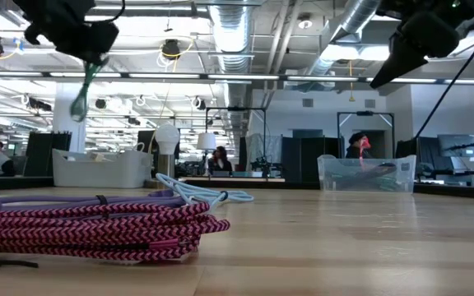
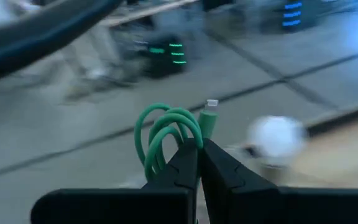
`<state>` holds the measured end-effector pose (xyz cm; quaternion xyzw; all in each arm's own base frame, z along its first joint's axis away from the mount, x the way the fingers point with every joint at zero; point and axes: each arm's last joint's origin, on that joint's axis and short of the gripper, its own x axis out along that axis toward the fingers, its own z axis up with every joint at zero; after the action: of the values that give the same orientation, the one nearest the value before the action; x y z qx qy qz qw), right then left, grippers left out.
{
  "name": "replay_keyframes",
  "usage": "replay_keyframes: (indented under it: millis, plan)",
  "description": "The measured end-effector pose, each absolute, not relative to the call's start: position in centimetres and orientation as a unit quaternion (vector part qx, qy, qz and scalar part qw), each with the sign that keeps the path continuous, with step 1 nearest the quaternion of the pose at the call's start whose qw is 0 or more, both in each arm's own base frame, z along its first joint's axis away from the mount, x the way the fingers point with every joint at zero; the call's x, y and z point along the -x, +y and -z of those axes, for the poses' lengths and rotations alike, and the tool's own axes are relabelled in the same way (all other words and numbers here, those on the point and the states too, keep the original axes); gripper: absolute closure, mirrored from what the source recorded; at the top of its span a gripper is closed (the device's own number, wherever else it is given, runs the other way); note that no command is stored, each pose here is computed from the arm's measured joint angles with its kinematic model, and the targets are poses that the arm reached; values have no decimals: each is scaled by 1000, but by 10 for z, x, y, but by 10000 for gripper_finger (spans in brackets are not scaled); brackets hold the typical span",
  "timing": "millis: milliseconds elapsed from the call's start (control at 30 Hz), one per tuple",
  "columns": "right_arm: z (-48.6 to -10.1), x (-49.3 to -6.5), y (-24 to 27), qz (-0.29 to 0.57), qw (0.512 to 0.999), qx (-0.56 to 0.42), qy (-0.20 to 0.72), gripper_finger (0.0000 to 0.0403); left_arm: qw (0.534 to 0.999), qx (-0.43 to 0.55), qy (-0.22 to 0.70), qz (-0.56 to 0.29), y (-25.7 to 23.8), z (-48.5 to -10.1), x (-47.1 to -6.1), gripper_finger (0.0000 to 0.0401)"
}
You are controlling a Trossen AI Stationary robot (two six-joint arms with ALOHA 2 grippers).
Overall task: Pick & Place USB Port
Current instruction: Put the green charger cable into the gray bin
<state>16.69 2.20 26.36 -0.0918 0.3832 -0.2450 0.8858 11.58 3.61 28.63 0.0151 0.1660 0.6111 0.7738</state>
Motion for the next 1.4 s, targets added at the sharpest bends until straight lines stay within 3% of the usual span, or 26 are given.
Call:
replay_keyframes:
  millis: [233, 333, 467, 833, 1133, 1400]
  plan:
    - [-266, -170, 23, 245, 895, 82, 364, 403, 679, -23, 229, -697, 68, -249, -100, 395]
    - [-266, -171, 21, 249, 894, 79, 363, 403, 700, -20, 233, -675, 81, -230, -104, 395]
    - [-266, -171, 18, 257, 892, 76, 364, 403, 748, -30, 155, -645, 100, -223, -109, 395]
    - [-266, -172, 10, 279, 885, 67, 366, 403, 731, 5, 203, -651, 131, -187, -93, 395]
    - [-266, -172, 3, 295, 880, 60, 368, 403, 737, 1, 179, -652, 131, -188, -96, 393]
    - [-266, -172, 3, 294, 880, 60, 368, 403, 736, 4, 175, -653, 131, -188, -96, 351]
